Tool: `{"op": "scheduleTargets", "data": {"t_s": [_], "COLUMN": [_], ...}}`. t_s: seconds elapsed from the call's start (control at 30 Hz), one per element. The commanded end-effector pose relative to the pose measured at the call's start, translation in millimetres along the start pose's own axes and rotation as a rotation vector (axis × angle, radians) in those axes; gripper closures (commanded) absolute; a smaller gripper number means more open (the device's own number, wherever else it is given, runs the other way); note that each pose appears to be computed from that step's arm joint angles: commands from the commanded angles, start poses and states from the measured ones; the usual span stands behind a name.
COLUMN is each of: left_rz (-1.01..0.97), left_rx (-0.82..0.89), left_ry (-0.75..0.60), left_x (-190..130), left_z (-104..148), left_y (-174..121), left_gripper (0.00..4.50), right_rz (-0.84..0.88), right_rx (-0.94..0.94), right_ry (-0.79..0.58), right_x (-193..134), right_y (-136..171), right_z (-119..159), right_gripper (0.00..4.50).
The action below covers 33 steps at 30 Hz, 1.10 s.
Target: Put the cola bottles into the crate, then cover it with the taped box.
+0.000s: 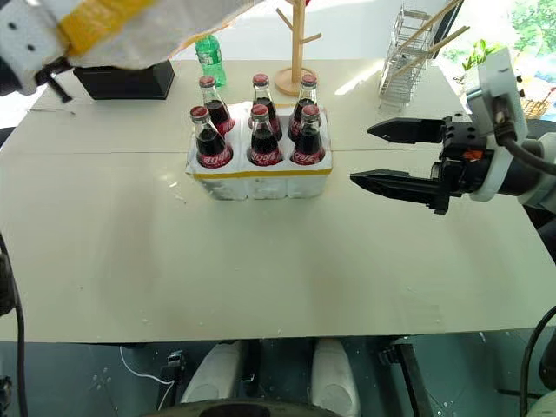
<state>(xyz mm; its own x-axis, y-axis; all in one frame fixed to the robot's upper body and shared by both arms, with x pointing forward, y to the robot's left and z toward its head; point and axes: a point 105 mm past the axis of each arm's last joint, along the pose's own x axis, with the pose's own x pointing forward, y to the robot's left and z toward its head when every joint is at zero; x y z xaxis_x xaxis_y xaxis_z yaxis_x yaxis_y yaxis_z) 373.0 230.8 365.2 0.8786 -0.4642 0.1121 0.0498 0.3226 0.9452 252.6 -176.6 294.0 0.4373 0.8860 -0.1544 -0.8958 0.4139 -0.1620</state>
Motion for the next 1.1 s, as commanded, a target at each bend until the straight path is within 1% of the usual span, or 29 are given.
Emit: {"op": "scheduleTargets", "data": {"t_s": [0.03,0.1,0.13,0.17,0.3,0.37,0.5,0.63,0.73,0.8,0.87,0.9,0.93,0.97,1.03,1.1], "left_rz": [0.084,0.104,0.100,0.098,0.062,0.070,0.122,0.089,0.101,0.082,0.052,0.035,0.026,0.020,0.011,-0.015], "left_rx": [0.195,0.406,0.482,0.524,0.550,0.528,0.501,0.574,0.634,0.643,0.643,0.633,0.627,0.623,0.620,0.608], "left_ry": [0.020,0.076,0.091,0.103,0.073,0.053,0.015,0.009,-0.005,0.005,0.005,0.002,-0.002,-0.004,-0.006,-0.005], "left_x": [2.6,6.9,8.6,9.6,15.3,18.6,21.9,23.5,23.4,23.1,21.8,21.0,20.1,19.4,18.1,15.6], "left_z": [20.7,22.0,21.1,19.3,21.1,23.8,30.5,27.0,29.6,26.9,23.6,22.3,21.9,21.6,20.7,17.9], "left_y": [4.8,-4.5,-12.6,-19.3,-56.9,-67.7,-69.9,-78.4,-76.5,-79.7,-89.2,-95.5,-99.8,-103.2,-108.1,-114.9], "left_gripper": [3.68,3.68,3.68,3.68,3.68,3.68,3.68,3.68,3.68,3.68,3.68,3.34,2.89,2.63,1.71,0.68], "right_rz": [-0.025,-0.031,-0.036,-0.040,-0.052,-0.055,-0.064,-0.064,-0.064,-0.063,-0.062,-0.063,-0.063,-0.063,-0.063,-0.065], "right_rx": [-0.045,-0.039,-0.036,-0.035,-0.024,-0.021,-0.015,-0.011,-0.009,-0.007,-0.005,-0.003,-0.002,0.000,0.006,0.012], "right_ry": [-0.043,-0.049,-0.052,-0.053,-0.077,-0.083,-0.084,-0.086,-0.089,-0.092,-0.093,-0.093,-0.093,-0.093,-0.091,-0.085], "right_x": [-6.2,-7.1,-7.5,-7.7,-10.4,-10.6,-9.8,-8.8,-7.4,-6.9,-6.6,-6.4,-6.3,-6.3,-6.4,-6.8], "right_y": [1.6,2.6,2.8,3.0,3.0,2.7,1.2,0.9,0.9,1.3,1.6,1.7,1.8,1.9,2.1,1.9], "right_z": [12.0,10.5,9.8,9.4,10.7,11.0,8.7,8.4,7.8,7.6,7.1,6.3,5.9,5.1,3.8,1.3], "right_gripper": [0.00,0.00,0.00,0.00,0.00,0.00,0.00,0.00,0.00,0.00,0.00,0.00,0.00,0.00,0.00,0.00]}}
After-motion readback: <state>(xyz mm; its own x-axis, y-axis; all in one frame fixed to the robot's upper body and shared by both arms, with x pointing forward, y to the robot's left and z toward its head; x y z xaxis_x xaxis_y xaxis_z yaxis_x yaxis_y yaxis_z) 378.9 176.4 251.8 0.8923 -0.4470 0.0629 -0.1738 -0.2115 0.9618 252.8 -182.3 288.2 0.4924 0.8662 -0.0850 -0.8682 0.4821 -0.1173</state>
